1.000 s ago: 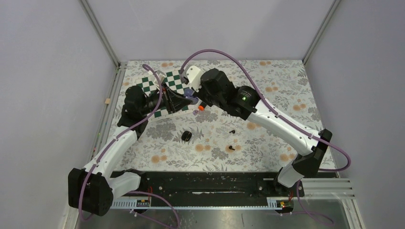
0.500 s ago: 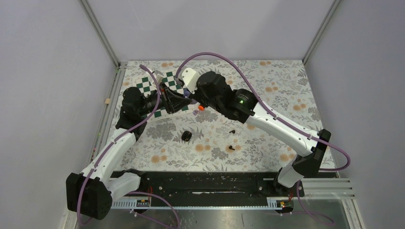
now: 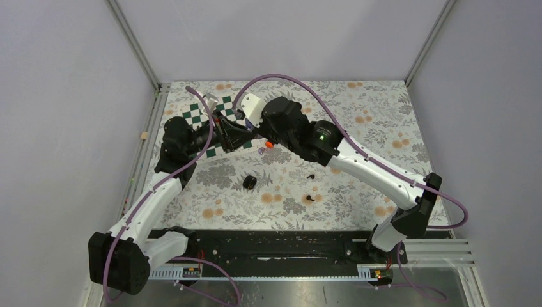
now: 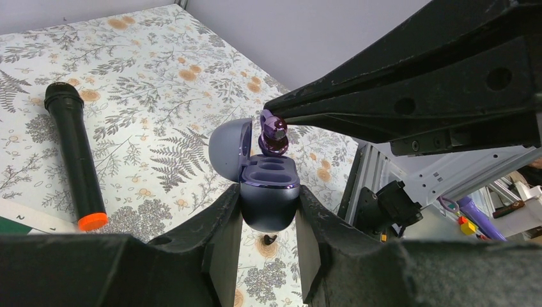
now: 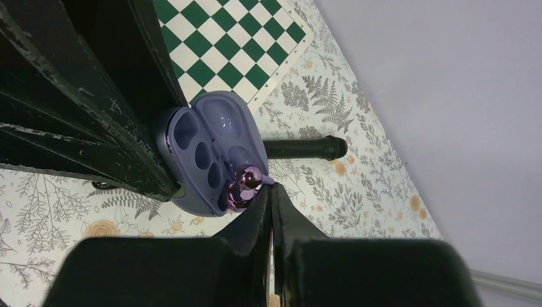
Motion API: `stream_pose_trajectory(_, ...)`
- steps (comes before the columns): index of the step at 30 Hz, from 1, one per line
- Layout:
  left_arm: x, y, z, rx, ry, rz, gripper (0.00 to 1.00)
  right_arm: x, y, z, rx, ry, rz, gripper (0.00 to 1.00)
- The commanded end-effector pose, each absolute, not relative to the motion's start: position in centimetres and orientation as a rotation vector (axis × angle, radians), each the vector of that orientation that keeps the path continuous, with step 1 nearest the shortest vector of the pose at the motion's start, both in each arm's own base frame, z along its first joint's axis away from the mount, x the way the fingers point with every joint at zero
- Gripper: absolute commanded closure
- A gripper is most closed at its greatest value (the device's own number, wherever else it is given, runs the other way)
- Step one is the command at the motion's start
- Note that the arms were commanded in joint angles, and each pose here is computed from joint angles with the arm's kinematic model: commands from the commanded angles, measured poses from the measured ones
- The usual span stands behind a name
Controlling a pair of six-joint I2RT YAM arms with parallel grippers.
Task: Insert the wireless bluetooth earbuds into the charging case
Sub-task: Place the earbud in the charging case.
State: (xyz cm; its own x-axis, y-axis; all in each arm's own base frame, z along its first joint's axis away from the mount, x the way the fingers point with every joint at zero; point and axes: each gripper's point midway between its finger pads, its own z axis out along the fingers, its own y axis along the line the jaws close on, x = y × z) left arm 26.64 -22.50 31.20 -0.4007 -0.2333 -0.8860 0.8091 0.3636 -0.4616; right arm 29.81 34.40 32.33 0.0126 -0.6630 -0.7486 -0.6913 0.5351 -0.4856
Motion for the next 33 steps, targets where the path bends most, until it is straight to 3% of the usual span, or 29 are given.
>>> stream_pose_trajectory(1, 26.4, -22.6, 33.8, 0.550, 1.496, -1.244, 1.00, 29.7, 35.0, 33.4, -1.145, 1.635, 0.031, 1.00)
stream_pose_trajectory(33, 28.3, -22.5, 33.7, 0.470, 1.506, -1.229, 1.00, 28.1, 36.4, 32.5, -1.237, 1.636, 0.116, 1.00)
